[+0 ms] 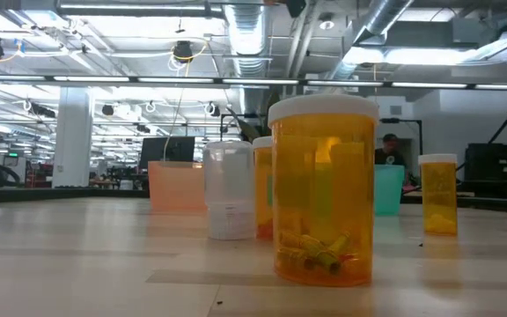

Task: Pick and place medicine bottles into bin by pill shape (circle, oval)
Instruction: Put the bottom left orange capsule bottle into the orange bin

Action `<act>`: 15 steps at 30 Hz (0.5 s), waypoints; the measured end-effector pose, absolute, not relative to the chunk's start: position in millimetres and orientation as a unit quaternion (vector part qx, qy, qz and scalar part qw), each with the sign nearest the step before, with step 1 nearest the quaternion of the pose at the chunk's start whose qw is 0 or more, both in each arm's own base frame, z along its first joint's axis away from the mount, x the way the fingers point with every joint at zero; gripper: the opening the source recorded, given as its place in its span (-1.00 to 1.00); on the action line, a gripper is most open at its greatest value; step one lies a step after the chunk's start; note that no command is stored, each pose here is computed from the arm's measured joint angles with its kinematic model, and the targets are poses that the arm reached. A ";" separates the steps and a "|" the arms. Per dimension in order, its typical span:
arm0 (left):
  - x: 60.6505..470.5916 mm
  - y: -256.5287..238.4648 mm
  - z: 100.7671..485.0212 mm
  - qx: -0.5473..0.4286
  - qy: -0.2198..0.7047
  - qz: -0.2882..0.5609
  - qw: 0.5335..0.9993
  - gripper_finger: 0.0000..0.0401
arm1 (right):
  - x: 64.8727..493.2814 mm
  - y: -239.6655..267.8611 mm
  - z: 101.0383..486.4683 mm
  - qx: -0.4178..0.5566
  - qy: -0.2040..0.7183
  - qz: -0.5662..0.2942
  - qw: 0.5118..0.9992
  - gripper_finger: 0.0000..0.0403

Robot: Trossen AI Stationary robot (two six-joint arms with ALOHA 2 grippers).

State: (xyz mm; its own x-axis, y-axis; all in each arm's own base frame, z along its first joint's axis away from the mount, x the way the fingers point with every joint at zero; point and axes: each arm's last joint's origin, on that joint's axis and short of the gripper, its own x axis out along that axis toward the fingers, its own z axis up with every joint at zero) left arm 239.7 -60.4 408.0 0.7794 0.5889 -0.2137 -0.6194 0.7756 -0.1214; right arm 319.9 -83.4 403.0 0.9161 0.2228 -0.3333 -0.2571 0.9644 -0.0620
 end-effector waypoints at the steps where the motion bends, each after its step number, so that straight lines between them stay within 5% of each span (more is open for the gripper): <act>1: 242.1 -56.3 410.9 -0.073 0.079 0.322 0.941 0.54 | 320.4 -83.4 403.5 -0.053 0.161 0.122 0.978 -0.15; 15: 252.2 -9.5 423.2 0.049 0.144 0.236 0.960 0.57 | 330.4 -80.3 402.5 -0.074 0.151 0.078 0.983 -0.15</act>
State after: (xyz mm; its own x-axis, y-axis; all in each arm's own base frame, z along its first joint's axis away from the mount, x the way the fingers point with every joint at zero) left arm 252.2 -9.5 423.2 0.8469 0.4677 -0.2529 -0.4397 0.8835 0.1616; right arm 330.4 -80.3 402.5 0.9422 0.1301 -0.3087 -0.1748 0.9771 -0.1217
